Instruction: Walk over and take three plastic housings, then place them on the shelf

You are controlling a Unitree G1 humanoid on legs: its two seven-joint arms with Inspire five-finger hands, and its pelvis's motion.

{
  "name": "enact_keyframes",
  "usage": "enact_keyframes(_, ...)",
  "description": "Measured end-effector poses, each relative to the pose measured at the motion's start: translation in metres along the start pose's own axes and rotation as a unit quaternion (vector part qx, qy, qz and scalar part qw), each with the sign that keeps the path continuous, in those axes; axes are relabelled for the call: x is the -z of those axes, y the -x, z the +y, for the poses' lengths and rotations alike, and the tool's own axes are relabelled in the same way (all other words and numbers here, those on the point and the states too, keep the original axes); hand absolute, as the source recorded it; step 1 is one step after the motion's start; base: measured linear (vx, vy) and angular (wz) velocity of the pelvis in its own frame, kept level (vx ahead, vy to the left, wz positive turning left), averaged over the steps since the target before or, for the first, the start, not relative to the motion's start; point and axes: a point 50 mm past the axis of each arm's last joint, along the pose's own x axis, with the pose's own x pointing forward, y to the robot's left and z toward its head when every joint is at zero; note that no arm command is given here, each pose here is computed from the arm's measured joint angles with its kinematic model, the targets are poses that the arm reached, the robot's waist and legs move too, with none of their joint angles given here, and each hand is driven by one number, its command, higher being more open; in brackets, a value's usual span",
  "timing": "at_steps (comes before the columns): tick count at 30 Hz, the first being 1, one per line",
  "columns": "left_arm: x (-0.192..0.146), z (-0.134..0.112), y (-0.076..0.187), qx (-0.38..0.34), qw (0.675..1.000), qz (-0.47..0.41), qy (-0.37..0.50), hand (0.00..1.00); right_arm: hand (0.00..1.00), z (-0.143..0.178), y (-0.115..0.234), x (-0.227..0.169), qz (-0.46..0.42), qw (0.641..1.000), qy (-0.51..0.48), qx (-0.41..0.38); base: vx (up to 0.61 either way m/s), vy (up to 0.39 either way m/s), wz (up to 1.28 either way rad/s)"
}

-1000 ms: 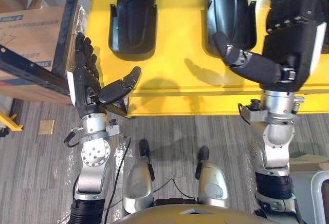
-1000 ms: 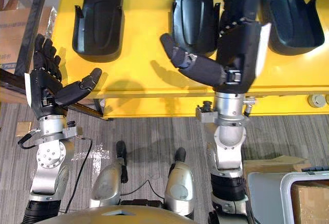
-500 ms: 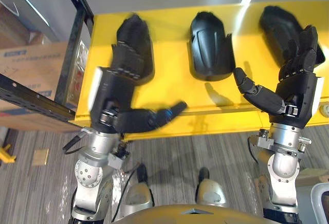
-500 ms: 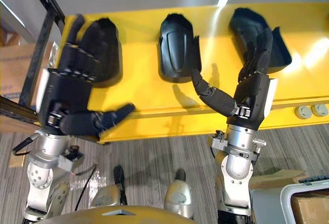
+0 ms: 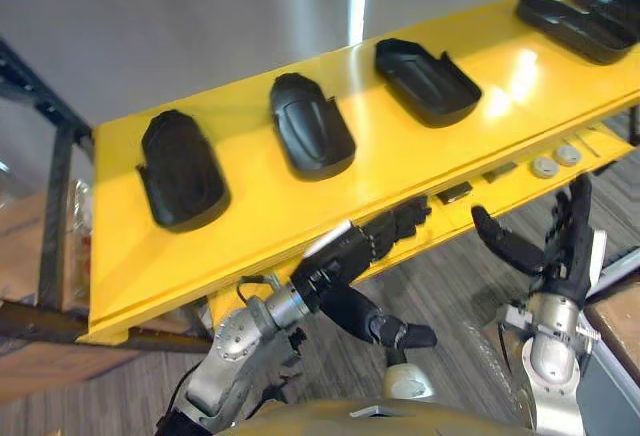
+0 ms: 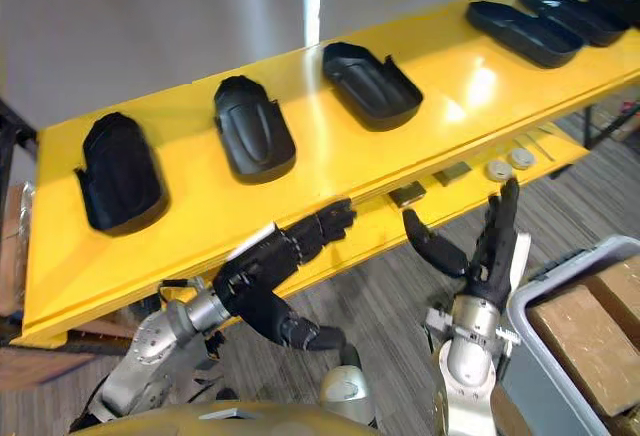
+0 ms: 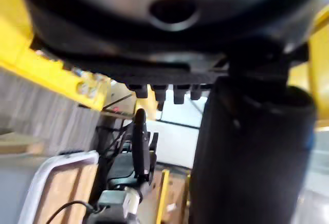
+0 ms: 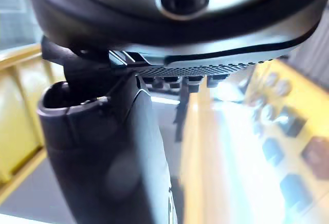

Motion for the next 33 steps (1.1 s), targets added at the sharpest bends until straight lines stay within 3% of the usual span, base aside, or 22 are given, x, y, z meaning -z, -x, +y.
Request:
enact_keyframes(5,0.058,-0.001,0.007,-0.051,0.988,0.141,0.045,1.0,1.0,-0.009,0.025,0.065,0.158,0.986,0.045,-0.008,0.01,-0.006,-0.04)
enact_keyframes(7,0.084,0.007,0.028,-0.104,0.97,0.217,0.045,1.0,1.0,-0.005,0.038,0.088,0.221,0.973,0.057,-0.035,-0.02,-0.015,0.05)
enact_keyframes(11,0.108,0.023,0.074,-0.226,0.93,0.282,0.064,1.0,1.0,-0.004,0.062,0.117,0.313,0.946,0.065,-0.053,-0.03,-0.018,0.34)
enact_keyframes(13,0.111,0.028,0.085,-0.254,0.919,0.298,0.05,1.0,1.0,-0.003,0.068,0.125,0.339,0.937,0.065,-0.051,-0.02,-0.015,0.5)
enact_keyframes(18,0.133,0.037,0.142,-0.372,0.843,0.387,0.031,1.0,1.0,0.003,0.093,0.154,0.451,0.891,0.036,-0.037,-0.01,-0.006,0.4)
enact_keyframes(20,0.143,0.033,0.165,-0.403,0.809,0.427,0.028,1.0,1.0,0.004,0.103,0.161,0.484,0.874,0.017,-0.028,0.02,-0.004,0.38)
enact_keyframes(22,0.154,0.019,0.195,-0.461,0.755,0.464,0.053,1.0,1.0,0.006,0.114,0.169,0.524,0.852,-0.005,-0.014,0.03,0.005,0.24)
enact_keyframes(25,0.162,0.005,0.219,-0.508,0.708,0.484,0.078,1.0,1.0,0.005,0.132,0.175,0.562,0.826,-0.035,0.02,0.03,-0.003,0.22)
enact_keyframes(33,0.171,-0.016,0.234,-0.603,0.636,0.447,0.18,1.0,1.0,0.001,0.142,0.179,0.587,0.806,-0.052,0.051,-0.02,-0.005,0.06)
